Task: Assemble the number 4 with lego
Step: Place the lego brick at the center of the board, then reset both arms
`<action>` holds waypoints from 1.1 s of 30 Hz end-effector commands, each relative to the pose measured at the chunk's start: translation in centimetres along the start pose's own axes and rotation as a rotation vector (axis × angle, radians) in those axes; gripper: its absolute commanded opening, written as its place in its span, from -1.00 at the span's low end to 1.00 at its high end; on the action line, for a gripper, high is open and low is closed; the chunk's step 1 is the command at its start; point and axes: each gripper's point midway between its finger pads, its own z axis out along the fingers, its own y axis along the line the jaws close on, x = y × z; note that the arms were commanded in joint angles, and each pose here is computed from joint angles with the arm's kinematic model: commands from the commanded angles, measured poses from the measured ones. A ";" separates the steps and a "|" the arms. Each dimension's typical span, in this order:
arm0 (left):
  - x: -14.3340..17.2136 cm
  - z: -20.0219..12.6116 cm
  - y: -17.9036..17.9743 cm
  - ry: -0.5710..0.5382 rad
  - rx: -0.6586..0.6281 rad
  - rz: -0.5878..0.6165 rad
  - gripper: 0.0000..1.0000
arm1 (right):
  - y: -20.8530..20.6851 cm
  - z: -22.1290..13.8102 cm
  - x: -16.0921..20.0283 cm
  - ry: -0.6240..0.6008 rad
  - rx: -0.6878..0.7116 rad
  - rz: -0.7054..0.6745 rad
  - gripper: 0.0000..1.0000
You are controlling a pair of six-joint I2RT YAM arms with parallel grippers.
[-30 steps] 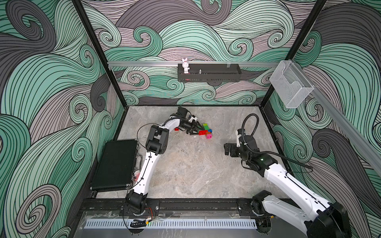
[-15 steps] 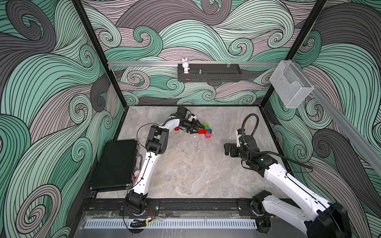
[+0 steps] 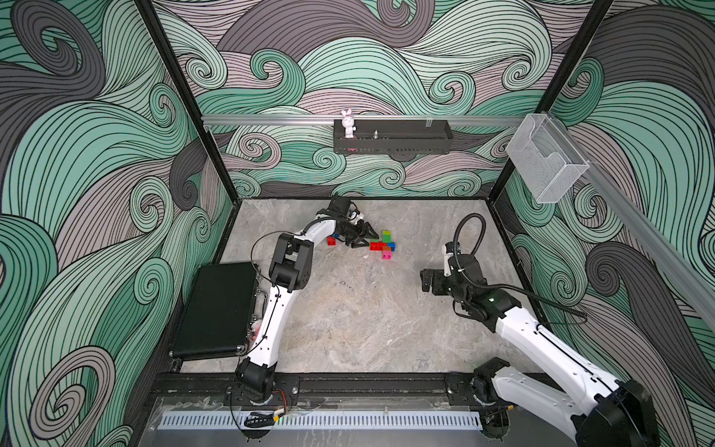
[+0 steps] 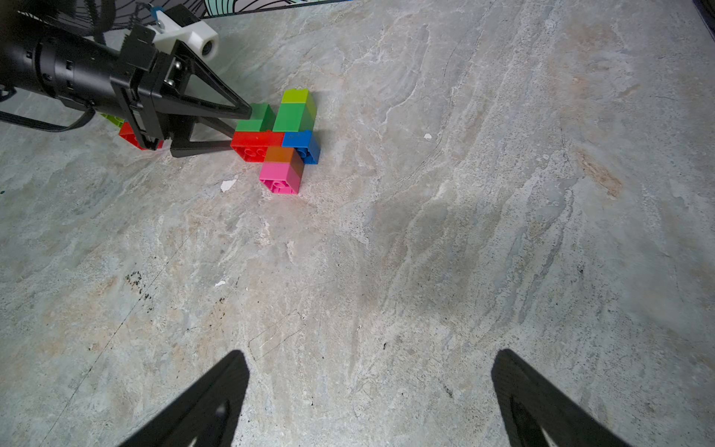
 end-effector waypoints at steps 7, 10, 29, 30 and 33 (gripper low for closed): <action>0.4 -12.1 -2.0 -0.350 -0.335 0.197 0.24 | -2.4 -0.9 -2.6 -0.137 0.119 0.037 0.99; 1.5 -19.8 -1.2 -0.633 -0.547 0.261 0.27 | -3.2 -1.2 -4.3 -0.245 0.141 0.072 0.98; 13.1 -41.2 13.9 -1.261 -1.298 0.010 0.97 | -19.8 -1.4 -4.8 -0.463 0.750 0.325 0.99; 13.4 -41.6 14.9 -1.265 -1.336 -0.015 0.97 | -20.5 -1.3 -4.5 -0.449 0.771 0.328 0.99; 14.1 -41.5 17.5 -1.220 -1.396 -0.050 0.97 | -21.8 -0.5 -3.6 -0.392 0.814 0.292 0.99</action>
